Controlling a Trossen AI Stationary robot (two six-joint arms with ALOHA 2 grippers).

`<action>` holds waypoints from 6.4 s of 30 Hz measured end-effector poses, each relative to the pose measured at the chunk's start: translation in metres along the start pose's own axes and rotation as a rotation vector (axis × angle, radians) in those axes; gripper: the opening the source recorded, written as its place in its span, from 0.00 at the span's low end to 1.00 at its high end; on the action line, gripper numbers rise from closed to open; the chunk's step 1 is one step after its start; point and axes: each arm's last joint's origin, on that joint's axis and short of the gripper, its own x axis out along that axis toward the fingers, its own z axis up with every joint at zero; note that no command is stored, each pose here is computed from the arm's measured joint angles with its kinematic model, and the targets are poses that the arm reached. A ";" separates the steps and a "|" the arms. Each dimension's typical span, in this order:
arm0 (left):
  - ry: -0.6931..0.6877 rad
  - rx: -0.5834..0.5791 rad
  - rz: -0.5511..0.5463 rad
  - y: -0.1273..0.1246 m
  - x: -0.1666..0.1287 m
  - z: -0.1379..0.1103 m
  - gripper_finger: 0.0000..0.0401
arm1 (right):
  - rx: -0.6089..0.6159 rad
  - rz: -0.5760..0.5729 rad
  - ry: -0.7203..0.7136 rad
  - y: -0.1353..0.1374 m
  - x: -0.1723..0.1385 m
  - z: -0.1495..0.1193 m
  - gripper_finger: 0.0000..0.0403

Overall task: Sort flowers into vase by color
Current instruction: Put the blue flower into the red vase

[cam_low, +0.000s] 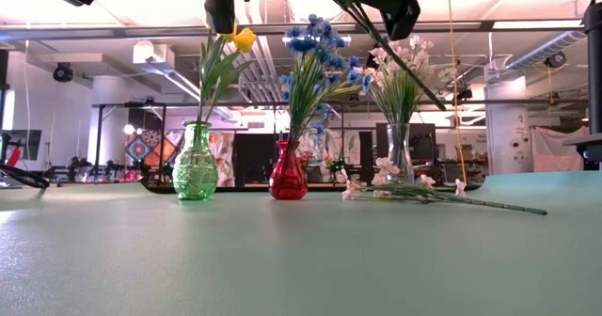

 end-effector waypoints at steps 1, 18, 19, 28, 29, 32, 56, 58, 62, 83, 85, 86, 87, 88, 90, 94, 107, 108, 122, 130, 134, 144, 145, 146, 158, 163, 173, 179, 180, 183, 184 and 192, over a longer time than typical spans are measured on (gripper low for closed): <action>0.000 0.000 0.000 0.000 0.000 0.000 0.02 | 0.000 0.002 0.000 0.000 0.000 0.000 0.49; -0.023 0.001 -0.006 0.000 -0.003 0.011 0.00 | 0.012 -0.007 0.022 -0.002 -0.016 0.015 0.69; -0.027 0.004 -0.007 0.000 -0.003 0.013 0.00 | 0.017 -0.007 0.024 -0.002 -0.018 0.016 0.70; -0.066 0.079 -0.001 0.008 -0.017 0.059 0.00 | 0.018 -0.014 0.045 -0.006 -0.037 0.030 0.71; -0.061 0.087 0.003 0.010 -0.019 0.065 0.00 | 0.018 -0.014 0.045 -0.007 -0.040 0.032 0.71; -0.059 0.098 0.024 0.018 -0.028 0.085 0.00 | 0.018 -0.012 0.035 -0.008 -0.047 0.038 0.71; -0.153 0.148 0.192 0.067 -0.066 0.170 0.00 | 0.001 -0.031 0.072 -0.010 -0.051 0.037 0.71; -0.127 0.182 0.247 0.068 -0.062 0.181 0.00 | -0.001 -0.032 0.073 -0.010 -0.051 0.037 0.71; -0.012 0.322 0.287 0.067 -0.047 0.210 0.00 | 0.004 -0.033 0.072 -0.011 -0.051 0.037 0.71; 0.204 0.390 0.410 0.197 0.041 0.280 0.00 | 0.043 -0.040 0.089 -0.011 -0.051 0.034 0.71; 0.237 0.379 0.429 0.208 0.048 0.271 0.00 | 0.042 -0.041 0.091 -0.011 -0.051 0.034 0.71; 0.255 0.373 0.438 0.212 0.051 0.266 0.00 | 0.042 -0.041 0.092 -0.011 -0.051 0.034 0.71; 0.274 0.370 0.443 0.216 0.054 0.261 0.00 | 0.041 -0.041 0.093 -0.011 -0.051 0.034 0.71; 0.291 0.365 0.447 0.219 0.057 0.255 0.00 | 0.041 -0.041 0.093 -0.011 -0.051 0.034 0.71; 0.318 0.342 0.451 0.225 0.061 0.246 0.00 | 0.040 -0.042 0.093 -0.011 -0.051 0.034 0.71; 0.363 0.302 0.413 0.230 0.071 0.230 0.00 | 0.039 -0.042 0.093 -0.011 -0.051 0.034 0.71; 0.452 0.292 0.410 0.234 0.083 0.209 0.00 | 0.037 -0.042 0.094 -0.011 -0.051 0.034 0.71; 0.455 0.293 0.411 0.234 0.083 0.209 0.00 | 0.038 -0.042 0.094 -0.011 -0.051 0.034 0.71; 0.460 0.266 0.361 0.232 0.081 0.210 0.00 | 0.037 -0.042 0.094 -0.011 -0.051 0.034 0.71; 0.511 0.255 0.323 0.232 0.079 0.205 0.00 | 0.037 -0.042 0.093 -0.011 -0.051 0.034 0.71; 0.529 0.238 0.276 0.230 0.079 0.204 0.00 | 0.037 -0.042 0.094 -0.011 -0.051 0.034 0.71; 0.545 0.229 0.239 0.229 0.079 0.202 0.00 | 0.036 -0.042 0.094 -0.011 -0.051 0.034 0.71; 0.548 0.229 0.239 0.229 0.078 0.202 0.00 | 0.036 -0.043 0.094 -0.012 -0.051 0.034 0.71; 0.549 0.229 0.240 0.229 0.078 0.202 0.00 | 0.036 -0.042 0.094 -0.011 -0.051 0.034 0.71; 0.549 0.229 0.239 0.229 0.078 0.202 0.00 | 0.035 -0.044 0.098 -0.012 -0.051 0.032 0.71; 0.556 0.230 0.237 0.228 0.078 0.199 0.00 | 0.034 -0.044 0.099 -0.012 -0.051 0.032 0.71; 0.595 0.212 0.244 0.231 0.078 0.185 0.00 | 0.035 -0.044 0.099 -0.012 -0.051 0.032 0.71; 0.569 0.193 0.247 0.231 0.079 0.186 0.00 | 0.037 -0.044 0.099 -0.012 -0.051 0.032 0.71; 0.564 0.183 0.250 0.231 0.079 0.187 0.00 | 0.037 -0.044 0.099 -0.012 -0.051 0.032 0.71; 0.553 0.157 0.257 0.231 0.080 0.187 0.00 | 0.037 -0.044 0.099 -0.012 -0.051 0.032 0.71; 0.553 0.149 0.259 0.231 0.080 0.187 0.00 | 0.037 -0.044 0.099 -0.012 -0.051 0.032 0.71; 0.491 0.177 0.247 0.233 0.084 0.178 0.00 | 0.037 -0.044 0.099 -0.012 -0.051 0.032 0.71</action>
